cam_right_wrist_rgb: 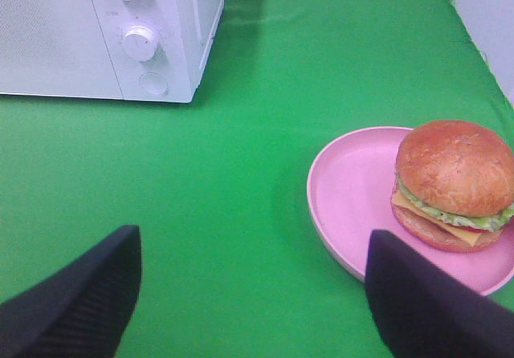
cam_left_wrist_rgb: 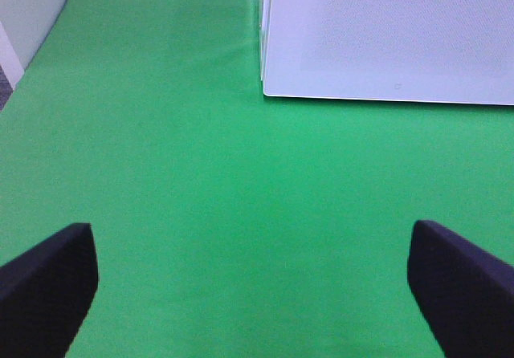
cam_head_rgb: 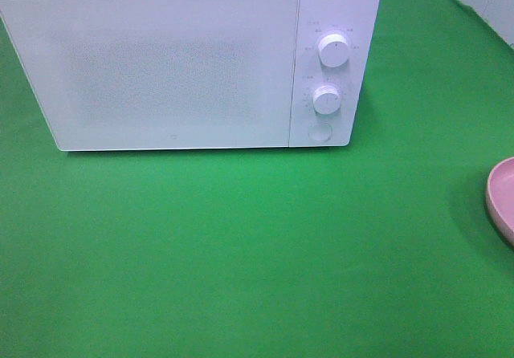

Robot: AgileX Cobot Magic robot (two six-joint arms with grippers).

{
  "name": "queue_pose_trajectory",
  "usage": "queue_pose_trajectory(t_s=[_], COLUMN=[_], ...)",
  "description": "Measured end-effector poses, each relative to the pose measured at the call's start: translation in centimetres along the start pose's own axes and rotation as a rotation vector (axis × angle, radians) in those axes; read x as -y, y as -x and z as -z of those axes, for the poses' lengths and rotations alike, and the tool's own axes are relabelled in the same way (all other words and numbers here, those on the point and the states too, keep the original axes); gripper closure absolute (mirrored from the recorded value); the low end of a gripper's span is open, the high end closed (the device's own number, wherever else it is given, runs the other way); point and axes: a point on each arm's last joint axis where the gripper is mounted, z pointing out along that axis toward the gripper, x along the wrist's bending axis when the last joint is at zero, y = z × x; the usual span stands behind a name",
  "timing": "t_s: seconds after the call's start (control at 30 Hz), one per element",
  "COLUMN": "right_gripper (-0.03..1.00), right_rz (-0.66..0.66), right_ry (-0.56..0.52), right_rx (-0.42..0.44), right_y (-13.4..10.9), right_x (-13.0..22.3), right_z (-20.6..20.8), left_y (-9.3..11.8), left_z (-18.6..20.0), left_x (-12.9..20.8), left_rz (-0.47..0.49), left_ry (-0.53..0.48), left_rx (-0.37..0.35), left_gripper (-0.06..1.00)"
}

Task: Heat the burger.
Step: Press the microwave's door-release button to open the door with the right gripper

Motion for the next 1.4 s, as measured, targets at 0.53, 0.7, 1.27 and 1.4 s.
queue_pose_trajectory(t_s=[0.53,0.7,1.27,1.4], right_gripper=[0.22,0.22,0.22,0.22], right_rz=[0.000,0.000,-0.020,-0.020], right_ry=[0.000,0.007,0.081,0.082], right_rx=[0.000,0.000,0.008,0.007], right_y=[0.0,0.0,0.1,0.1], right_x=[0.0,-0.1,-3.8,-4.8], right_z=[0.0,0.0,-1.5,-2.6], left_y=[0.0,0.0,0.0,0.0], left_z=[0.0,0.0,0.0,0.0], left_x=[0.0,0.0,0.0,0.0], left_rz=[0.000,0.000,0.000,0.000], left_ry=[0.000,0.000,0.000,0.000], left_rx=[0.000,0.000,0.000,0.000], left_gripper=[-0.02,-0.02,-0.02,-0.02])
